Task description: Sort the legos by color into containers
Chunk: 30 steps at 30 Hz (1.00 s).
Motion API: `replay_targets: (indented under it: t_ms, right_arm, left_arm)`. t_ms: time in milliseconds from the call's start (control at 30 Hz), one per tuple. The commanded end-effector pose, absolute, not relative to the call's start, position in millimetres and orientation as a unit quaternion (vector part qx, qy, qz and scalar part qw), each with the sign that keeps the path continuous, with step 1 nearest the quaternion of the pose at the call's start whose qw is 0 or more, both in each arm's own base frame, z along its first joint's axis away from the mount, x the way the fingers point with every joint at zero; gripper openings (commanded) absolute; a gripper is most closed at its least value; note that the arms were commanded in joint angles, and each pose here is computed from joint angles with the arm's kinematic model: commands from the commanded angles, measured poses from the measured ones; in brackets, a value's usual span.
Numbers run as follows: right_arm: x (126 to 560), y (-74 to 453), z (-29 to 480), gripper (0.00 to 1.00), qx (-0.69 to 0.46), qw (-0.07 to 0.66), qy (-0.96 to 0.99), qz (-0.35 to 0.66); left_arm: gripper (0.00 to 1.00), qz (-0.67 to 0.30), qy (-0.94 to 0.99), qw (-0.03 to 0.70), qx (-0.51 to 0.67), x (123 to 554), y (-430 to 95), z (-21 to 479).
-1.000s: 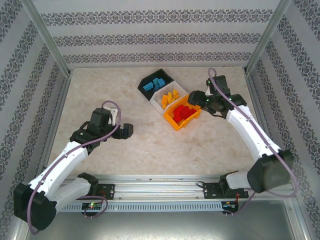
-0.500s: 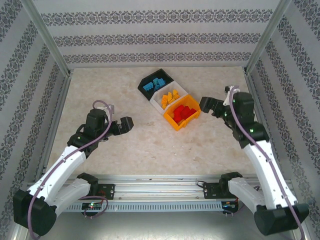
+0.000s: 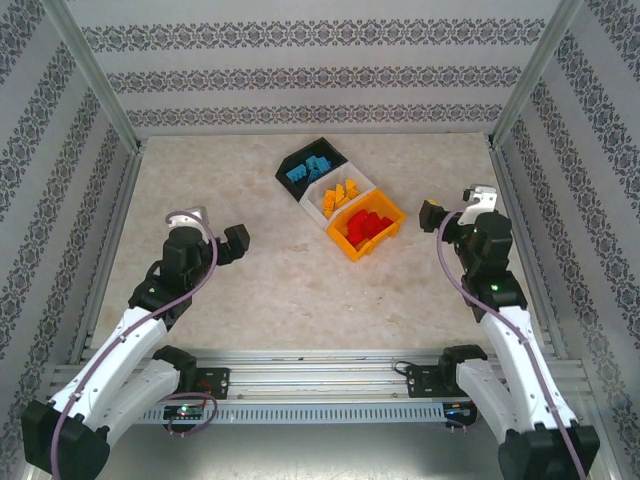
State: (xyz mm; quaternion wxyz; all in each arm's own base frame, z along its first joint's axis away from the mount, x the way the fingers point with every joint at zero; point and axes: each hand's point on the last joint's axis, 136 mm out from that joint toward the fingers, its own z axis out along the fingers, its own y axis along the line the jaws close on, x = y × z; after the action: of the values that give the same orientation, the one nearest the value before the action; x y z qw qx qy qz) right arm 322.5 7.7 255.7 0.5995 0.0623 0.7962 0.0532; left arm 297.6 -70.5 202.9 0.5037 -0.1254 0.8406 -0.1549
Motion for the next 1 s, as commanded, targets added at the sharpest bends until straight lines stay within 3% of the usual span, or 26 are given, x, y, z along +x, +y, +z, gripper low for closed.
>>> replay_targets:
  t_ms: [0, 367, 633, 967]
  right_arm:
    - [340.1, -8.0, 238.8, 0.98, 0.074, 0.606, 0.792, 0.027]
    - [375.4, -22.7, 160.1, 0.98, 0.084, 0.555, 0.828, 0.0]
    - [380.1, -22.6, 143.3, 0.98, 0.088, 0.545, 0.834, 0.008]
    - [380.7, -21.7, 134.5, 0.98, 0.088, 0.538, 0.838, 0.013]
  left_arm:
    - [1.0, -0.08, 0.816, 0.56, -0.119, 308.8, -45.9, 220.1]
    - [1.0, -0.012, 0.813, 0.564, -0.144, 339.9, -11.0, 205.0]
    - [1.0, 0.06, 0.818, 0.556, -0.137, 361.0, 28.6, 189.8]
    - [1.0, 0.083, 0.832, 0.542, -0.083, 396.9, 34.9, 125.3]
